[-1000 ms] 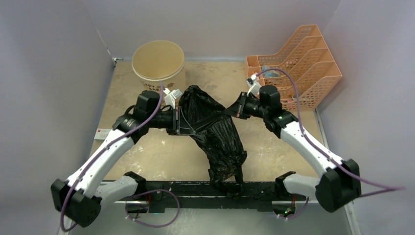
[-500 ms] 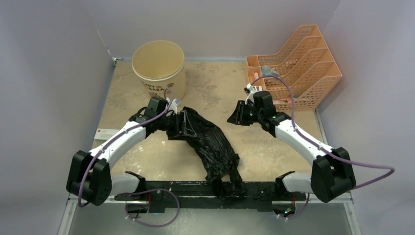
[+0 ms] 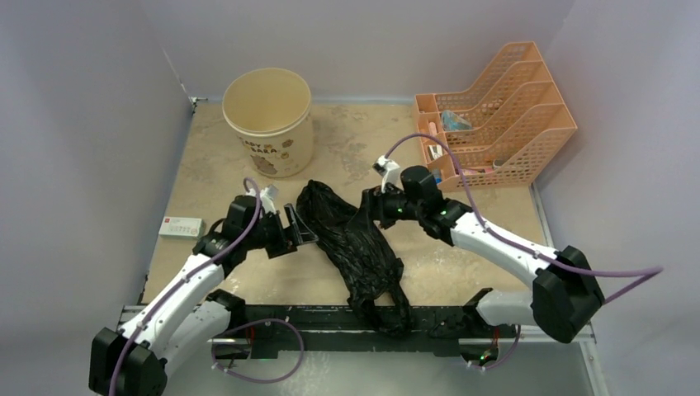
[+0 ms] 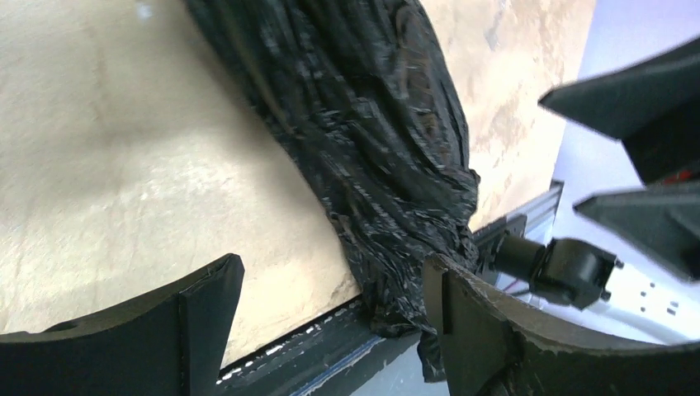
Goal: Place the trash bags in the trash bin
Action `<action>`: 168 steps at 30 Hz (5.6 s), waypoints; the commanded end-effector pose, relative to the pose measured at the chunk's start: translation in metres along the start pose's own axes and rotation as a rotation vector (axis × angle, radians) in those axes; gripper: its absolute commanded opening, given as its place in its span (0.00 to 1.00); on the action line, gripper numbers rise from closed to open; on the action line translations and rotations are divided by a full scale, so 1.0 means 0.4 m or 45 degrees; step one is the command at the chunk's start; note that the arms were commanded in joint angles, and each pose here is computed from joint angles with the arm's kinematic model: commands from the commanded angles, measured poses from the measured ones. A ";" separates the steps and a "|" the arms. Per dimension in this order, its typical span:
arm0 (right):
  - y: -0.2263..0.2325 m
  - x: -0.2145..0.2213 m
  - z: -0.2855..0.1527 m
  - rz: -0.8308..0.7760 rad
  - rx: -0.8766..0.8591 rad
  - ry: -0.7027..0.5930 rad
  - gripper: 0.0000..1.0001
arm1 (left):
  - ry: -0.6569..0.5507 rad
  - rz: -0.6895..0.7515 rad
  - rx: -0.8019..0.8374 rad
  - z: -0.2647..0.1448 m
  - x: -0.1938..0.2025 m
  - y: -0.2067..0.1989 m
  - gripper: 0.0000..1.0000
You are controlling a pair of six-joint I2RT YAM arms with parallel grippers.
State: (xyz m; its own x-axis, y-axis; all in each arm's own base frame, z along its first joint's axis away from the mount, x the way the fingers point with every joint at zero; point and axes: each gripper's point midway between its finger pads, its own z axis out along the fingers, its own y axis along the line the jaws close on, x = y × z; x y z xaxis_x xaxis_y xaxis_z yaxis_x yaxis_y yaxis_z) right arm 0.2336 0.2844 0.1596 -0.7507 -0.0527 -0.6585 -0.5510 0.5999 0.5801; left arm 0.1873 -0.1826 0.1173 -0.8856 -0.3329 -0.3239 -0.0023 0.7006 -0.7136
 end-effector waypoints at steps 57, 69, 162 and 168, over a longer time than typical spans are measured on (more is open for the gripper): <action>-0.173 0.131 0.131 0.609 -0.008 0.055 0.00 | -0.029 -0.179 0.217 0.238 0.015 0.056 0.66; -0.146 0.064 0.093 0.538 0.002 -0.042 0.00 | -0.035 -0.143 0.074 0.283 0.011 0.090 0.00; 0.037 0.104 0.108 0.216 -0.327 0.077 0.81 | -0.053 0.474 0.903 -0.075 0.046 -0.196 0.00; 0.071 0.118 0.090 0.223 -0.438 0.110 0.38 | -0.061 0.515 0.955 -0.084 0.051 -0.205 0.00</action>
State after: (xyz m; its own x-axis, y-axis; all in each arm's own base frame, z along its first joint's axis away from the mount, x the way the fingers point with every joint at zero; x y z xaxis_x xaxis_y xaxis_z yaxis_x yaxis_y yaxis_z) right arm 0.2006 0.3160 0.0886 -0.9022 -0.0470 -0.4287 -0.4015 0.4543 0.7952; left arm 0.1571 -0.2227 0.1707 -0.8072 -0.1992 -0.5557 0.5114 0.2344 -0.8268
